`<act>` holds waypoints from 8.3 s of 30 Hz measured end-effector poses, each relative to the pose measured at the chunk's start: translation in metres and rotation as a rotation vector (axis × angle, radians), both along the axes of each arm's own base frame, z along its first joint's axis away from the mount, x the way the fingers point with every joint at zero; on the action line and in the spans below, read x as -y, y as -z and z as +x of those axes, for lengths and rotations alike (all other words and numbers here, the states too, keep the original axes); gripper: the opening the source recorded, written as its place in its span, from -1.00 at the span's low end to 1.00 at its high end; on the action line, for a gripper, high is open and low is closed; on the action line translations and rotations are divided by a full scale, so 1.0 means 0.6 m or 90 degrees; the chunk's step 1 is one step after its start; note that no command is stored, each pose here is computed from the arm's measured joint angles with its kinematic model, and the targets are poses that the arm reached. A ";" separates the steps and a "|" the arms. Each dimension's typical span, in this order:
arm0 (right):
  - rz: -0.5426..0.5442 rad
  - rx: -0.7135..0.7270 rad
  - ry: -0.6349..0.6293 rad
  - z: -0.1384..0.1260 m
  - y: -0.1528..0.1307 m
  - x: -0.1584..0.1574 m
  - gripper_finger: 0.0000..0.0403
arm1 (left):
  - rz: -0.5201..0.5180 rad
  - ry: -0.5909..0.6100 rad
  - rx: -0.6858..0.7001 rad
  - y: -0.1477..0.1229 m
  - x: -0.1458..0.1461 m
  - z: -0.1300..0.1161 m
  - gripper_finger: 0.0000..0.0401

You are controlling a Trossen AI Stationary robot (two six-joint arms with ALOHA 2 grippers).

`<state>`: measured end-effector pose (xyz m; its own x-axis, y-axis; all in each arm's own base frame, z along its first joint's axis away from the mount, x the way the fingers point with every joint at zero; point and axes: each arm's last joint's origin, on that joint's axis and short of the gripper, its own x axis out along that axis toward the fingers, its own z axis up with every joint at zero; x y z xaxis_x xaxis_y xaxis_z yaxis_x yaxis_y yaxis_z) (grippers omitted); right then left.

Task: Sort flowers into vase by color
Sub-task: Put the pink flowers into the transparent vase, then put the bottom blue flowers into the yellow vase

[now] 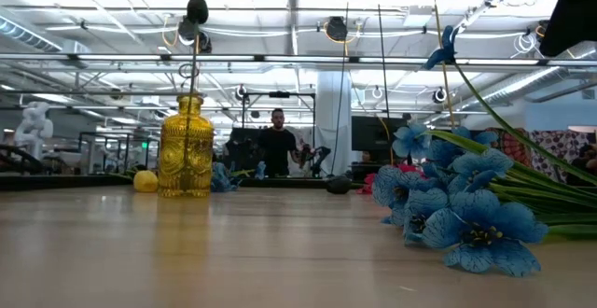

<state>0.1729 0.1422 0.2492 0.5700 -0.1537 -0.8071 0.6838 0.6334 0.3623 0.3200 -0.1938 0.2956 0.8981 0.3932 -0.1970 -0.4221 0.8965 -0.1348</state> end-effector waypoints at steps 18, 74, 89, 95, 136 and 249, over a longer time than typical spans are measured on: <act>0.044 -0.111 -0.103 -0.035 0.006 -0.023 -0.98 | 0.015 0.436 0.208 0.004 -0.125 0.141 -0.99; 0.021 -0.109 -0.112 -0.040 0.007 -0.024 -0.98 | 0.068 0.533 0.170 0.050 -0.036 0.210 -0.99; 0.022 -0.107 -0.115 -0.040 0.007 -0.025 -0.98 | 0.048 0.524 0.117 0.082 -0.032 0.217 -0.60; 0.022 -0.107 -0.115 -0.040 0.007 -0.025 -0.98 | -0.010 0.520 0.047 0.100 -0.033 0.216 -0.42; -0.008 -0.081 -0.076 -0.036 0.012 -0.026 -0.98 | -0.032 0.454 -0.285 0.067 -0.125 0.071 -0.35; -0.313 0.435 -0.087 0.165 0.039 0.281 -1.00 | -0.145 0.243 -0.209 0.135 -0.148 -0.244 -0.87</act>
